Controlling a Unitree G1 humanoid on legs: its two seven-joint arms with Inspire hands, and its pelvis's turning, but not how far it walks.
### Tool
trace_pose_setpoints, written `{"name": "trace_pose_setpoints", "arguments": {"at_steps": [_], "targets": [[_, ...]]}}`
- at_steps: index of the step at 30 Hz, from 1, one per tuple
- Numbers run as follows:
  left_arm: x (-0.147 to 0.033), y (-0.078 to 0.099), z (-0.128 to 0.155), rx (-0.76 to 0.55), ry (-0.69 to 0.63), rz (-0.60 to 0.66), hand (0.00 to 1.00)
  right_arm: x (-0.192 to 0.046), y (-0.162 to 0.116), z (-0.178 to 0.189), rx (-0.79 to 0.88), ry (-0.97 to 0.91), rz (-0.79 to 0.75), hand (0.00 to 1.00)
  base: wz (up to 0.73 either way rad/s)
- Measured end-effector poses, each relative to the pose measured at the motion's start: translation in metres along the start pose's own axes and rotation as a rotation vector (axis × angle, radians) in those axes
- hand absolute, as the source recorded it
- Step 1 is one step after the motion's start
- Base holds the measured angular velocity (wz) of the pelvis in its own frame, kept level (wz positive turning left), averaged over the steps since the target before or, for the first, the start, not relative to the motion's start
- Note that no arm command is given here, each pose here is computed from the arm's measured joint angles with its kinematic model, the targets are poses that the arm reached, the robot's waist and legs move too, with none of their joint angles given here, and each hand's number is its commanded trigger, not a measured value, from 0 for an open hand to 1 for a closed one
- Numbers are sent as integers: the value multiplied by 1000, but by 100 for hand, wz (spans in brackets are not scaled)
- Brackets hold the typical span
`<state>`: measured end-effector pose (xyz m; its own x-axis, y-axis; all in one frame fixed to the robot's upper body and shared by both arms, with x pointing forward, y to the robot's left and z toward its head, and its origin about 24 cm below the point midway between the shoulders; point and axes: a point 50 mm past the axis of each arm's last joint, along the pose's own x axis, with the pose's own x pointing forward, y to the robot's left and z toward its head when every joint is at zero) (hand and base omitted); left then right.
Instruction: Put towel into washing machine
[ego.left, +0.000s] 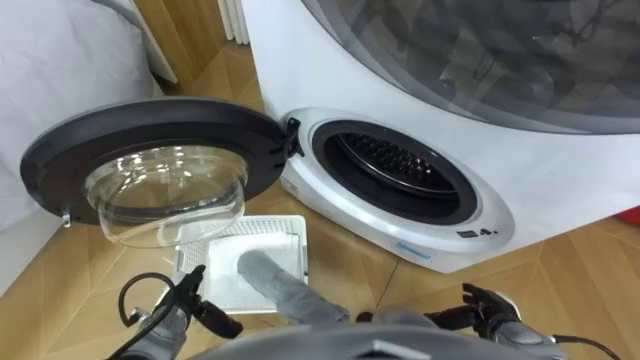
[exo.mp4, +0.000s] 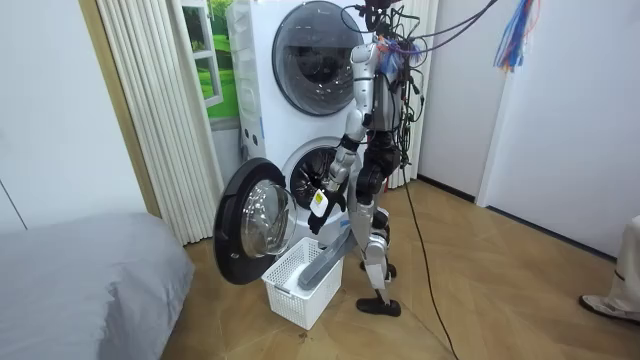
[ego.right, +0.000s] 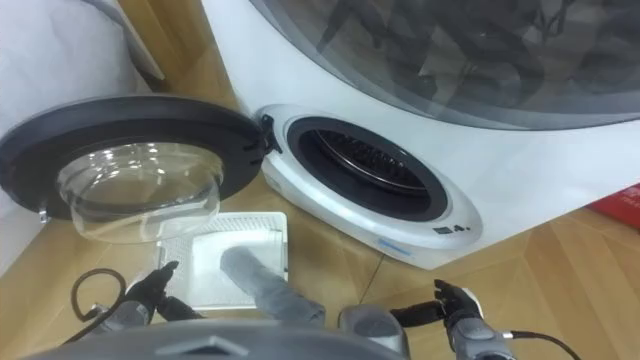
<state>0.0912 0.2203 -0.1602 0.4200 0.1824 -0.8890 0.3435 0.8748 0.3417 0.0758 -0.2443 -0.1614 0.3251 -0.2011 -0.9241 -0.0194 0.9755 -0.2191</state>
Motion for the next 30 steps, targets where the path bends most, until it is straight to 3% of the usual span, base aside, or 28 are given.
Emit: {"name": "trace_pose_setpoints", "arguments": {"at_steps": [19, 24, 30], "targets": [[1, -2, 10, 37, -41, 6, 0, 1, -1, 7, -3, -13, 19, 0, -1], [5, 1, 29, 119, -86, 15, 0, 3, -4, 20, -5, -32, 19, 0, -2], [11, 5, 85, 323, -214, 22, 0, 7, 0, 55, -57, -98, 33, 0, -10]]}}
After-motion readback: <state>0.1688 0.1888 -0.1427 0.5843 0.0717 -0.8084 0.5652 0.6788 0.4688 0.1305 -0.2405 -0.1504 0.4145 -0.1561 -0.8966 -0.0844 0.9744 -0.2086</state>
